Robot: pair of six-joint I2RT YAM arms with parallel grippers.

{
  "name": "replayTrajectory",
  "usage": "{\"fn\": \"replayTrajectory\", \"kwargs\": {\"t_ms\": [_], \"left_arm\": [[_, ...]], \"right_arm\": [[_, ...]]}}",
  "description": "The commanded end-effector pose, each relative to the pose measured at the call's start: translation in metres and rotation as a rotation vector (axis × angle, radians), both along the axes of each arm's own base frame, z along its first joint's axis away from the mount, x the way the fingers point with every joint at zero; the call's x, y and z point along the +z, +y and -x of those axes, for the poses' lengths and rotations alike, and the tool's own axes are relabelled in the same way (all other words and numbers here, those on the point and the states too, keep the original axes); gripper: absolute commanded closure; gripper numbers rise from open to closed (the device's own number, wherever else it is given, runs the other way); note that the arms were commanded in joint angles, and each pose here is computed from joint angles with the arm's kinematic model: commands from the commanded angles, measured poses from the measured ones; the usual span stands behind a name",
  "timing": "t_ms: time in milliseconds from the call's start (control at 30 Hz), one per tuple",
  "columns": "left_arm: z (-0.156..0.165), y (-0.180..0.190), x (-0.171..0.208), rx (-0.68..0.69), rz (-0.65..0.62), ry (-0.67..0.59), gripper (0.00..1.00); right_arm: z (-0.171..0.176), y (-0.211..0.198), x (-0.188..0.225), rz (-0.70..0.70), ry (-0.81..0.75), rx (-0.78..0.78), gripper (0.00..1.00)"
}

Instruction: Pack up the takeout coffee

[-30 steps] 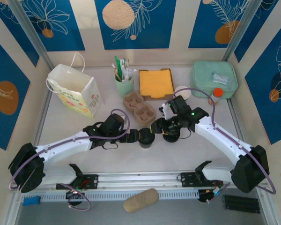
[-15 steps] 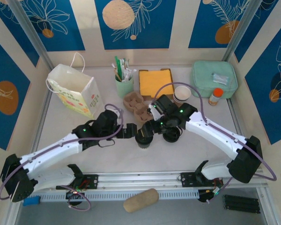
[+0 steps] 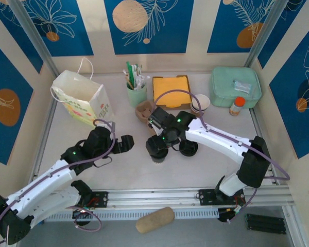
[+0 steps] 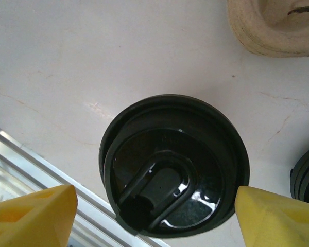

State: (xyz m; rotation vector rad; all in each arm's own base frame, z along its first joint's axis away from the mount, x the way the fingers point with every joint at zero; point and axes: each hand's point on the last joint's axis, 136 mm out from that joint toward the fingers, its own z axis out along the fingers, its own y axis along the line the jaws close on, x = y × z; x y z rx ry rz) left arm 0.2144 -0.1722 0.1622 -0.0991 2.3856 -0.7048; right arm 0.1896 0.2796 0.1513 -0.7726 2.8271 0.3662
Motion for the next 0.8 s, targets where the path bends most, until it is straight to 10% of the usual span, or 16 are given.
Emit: {"fn": "replayTrajectory", "kwargs": {"t_ms": [0,233,767], "left_arm": [[0.001,0.008,-0.005,0.030,0.002,0.012,0.01],[0.001,0.008,-0.005,0.027,0.017,0.013,0.01],[0.000,0.006,-0.003,0.025,0.033,0.018,0.01]], "right_arm": [[0.001,-0.002,-0.002,0.072,-0.017,0.019,0.18],[0.002,-0.002,-0.013,0.143,-0.017,0.027,0.04],[0.022,-0.005,-0.047,0.156,0.085,0.031,0.22]]}}
